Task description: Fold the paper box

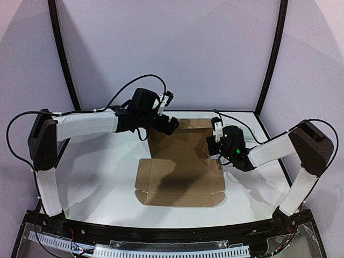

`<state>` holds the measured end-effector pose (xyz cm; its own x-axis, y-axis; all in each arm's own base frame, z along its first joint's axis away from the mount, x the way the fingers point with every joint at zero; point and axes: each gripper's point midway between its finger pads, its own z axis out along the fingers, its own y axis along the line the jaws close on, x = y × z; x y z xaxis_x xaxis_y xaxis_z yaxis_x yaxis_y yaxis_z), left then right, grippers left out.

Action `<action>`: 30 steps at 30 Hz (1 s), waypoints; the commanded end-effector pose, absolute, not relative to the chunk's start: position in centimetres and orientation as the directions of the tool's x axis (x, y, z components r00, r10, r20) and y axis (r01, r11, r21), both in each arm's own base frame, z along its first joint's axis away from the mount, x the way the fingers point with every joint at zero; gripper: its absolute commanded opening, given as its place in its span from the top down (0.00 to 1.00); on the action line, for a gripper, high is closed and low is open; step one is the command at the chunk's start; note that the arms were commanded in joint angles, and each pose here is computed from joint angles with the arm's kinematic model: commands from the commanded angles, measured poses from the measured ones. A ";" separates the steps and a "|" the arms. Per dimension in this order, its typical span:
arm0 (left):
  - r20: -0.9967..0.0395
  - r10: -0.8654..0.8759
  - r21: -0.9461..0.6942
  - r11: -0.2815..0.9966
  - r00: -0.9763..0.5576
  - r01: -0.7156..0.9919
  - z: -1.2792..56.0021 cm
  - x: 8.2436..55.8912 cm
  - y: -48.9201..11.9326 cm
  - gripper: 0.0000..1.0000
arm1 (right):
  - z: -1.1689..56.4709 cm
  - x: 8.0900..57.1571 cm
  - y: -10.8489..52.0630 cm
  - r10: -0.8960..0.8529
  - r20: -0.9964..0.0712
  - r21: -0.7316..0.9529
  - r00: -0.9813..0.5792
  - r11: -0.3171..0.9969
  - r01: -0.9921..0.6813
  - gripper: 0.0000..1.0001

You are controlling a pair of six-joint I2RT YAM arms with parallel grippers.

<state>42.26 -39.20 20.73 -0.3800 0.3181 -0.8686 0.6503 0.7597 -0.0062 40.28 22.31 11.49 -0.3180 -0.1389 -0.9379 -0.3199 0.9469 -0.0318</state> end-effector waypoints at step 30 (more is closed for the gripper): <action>-0.795 0.434 0.041 0.735 -0.424 0.676 15.8 41.1 -39.9 0.02 | 6.0 43.2 13.6 -0.144 -0.872 -0.293 -0.468 0.919 0.263 1.00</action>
